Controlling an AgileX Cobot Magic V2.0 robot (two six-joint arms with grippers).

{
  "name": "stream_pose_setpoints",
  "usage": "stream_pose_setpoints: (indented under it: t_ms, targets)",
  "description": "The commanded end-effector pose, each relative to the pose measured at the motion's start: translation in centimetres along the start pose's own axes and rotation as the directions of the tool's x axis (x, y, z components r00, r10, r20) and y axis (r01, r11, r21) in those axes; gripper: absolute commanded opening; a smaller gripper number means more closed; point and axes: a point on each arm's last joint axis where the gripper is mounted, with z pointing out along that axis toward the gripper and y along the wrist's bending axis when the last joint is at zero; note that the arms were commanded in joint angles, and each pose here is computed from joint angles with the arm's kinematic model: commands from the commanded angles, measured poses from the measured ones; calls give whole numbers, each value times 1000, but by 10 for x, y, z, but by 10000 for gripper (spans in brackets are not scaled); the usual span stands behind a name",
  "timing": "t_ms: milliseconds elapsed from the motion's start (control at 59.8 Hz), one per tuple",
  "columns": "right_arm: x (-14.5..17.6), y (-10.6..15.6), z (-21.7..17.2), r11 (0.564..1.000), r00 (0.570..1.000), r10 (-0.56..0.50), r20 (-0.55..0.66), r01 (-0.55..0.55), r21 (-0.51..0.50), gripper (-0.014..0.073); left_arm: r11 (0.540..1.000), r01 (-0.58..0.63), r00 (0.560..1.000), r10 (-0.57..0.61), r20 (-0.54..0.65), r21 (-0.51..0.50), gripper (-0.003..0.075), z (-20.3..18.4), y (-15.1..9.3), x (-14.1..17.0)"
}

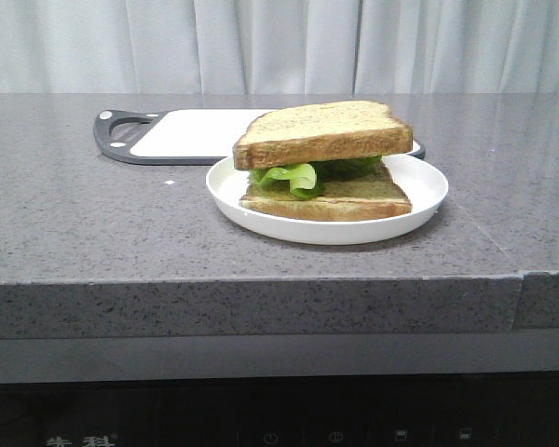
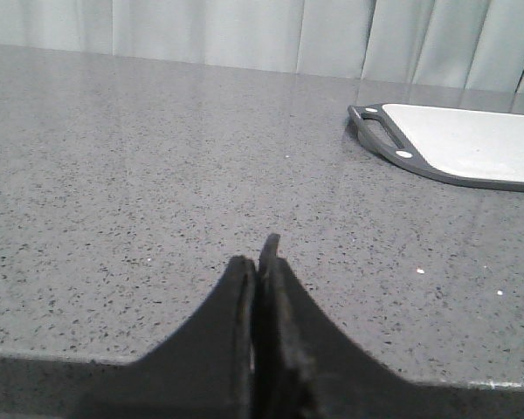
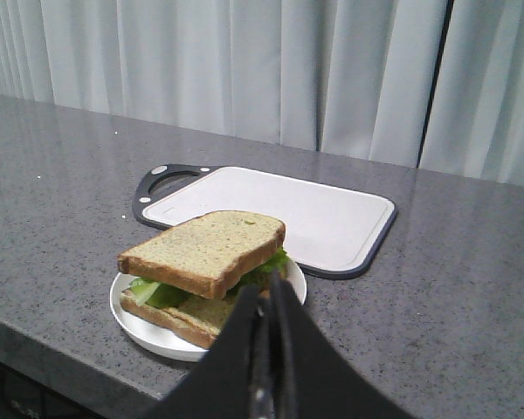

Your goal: Left arm grabs bread, right arm adds lettuce

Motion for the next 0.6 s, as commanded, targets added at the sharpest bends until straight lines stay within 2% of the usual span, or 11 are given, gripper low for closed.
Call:
stream_pose_setpoints:
  t_ms: [0,267,435,585]
  targets:
    - [-13,-2,-1,1000,997,3,79,-5,29,-61,1000,19,994,-19,104,4,-21,-1,0,-7]
    - [-10,-4,1,999,996,4,93,-9,44,-61,1000,19,994,-19,104,4,-21,-1,0,-7]
    - [13,-16,7,981,993,2,114,-24,195,-61,1000,19,994,-19,104,4,-21,-1,0,-7]
    - [48,-24,9,944,995,73,69,-91,317,-61,1000,19,994,-19,104,4,-21,-1,0,-7]
